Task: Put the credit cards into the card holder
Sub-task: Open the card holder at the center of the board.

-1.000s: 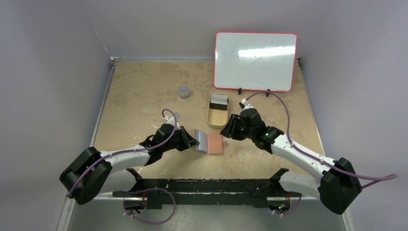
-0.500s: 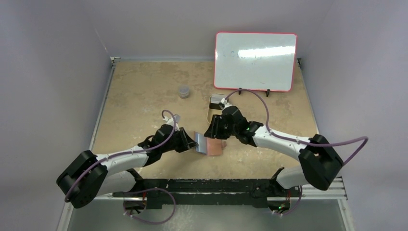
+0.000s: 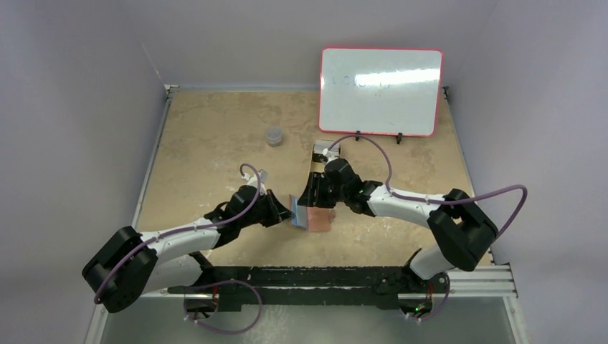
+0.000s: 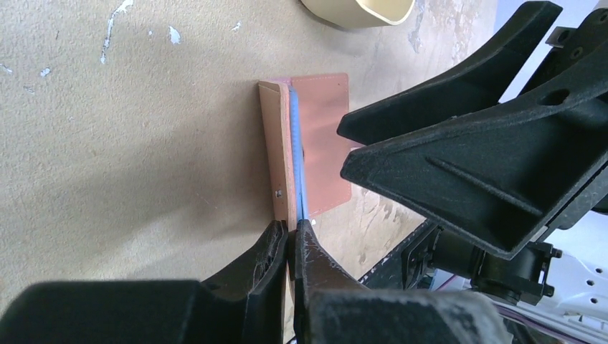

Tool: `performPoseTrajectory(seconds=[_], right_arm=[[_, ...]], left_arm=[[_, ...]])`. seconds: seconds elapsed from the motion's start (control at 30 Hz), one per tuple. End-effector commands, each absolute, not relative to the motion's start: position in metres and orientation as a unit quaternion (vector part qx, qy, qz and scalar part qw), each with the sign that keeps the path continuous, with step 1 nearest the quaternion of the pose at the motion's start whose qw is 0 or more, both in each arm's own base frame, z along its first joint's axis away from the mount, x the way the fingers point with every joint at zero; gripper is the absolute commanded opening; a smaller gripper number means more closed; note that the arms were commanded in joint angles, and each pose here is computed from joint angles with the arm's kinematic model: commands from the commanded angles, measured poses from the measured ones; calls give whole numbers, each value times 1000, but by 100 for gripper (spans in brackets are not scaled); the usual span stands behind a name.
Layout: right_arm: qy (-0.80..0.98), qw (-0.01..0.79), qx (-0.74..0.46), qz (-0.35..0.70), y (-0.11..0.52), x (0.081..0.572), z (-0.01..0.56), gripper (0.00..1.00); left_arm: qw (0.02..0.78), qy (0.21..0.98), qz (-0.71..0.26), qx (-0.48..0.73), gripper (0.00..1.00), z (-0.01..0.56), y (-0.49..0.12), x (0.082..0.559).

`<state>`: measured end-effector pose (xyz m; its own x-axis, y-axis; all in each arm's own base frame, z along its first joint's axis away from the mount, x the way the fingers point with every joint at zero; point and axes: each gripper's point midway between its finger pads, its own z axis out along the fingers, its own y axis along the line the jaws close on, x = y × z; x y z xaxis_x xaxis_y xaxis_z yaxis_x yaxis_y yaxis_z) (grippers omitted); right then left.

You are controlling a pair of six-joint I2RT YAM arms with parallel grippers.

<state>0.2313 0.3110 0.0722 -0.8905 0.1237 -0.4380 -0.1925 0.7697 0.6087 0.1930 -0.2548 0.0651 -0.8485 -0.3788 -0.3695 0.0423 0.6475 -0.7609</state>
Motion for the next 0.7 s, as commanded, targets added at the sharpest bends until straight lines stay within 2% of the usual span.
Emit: performPoseTrajectory(seconds=[0.0,0.2,0.67], right_arm=[[896,240,-35,373,333,231,88,54],[906,232,-33,351,334,231,75,58],[924,244,-25,294,314,235,63,57]], left_arm=[[287,852,-430,-83,0,86,-262,201],[288,851,-432,-82,0,88,-263,201],[291,860,-411,-82,0,81,-256,201]])
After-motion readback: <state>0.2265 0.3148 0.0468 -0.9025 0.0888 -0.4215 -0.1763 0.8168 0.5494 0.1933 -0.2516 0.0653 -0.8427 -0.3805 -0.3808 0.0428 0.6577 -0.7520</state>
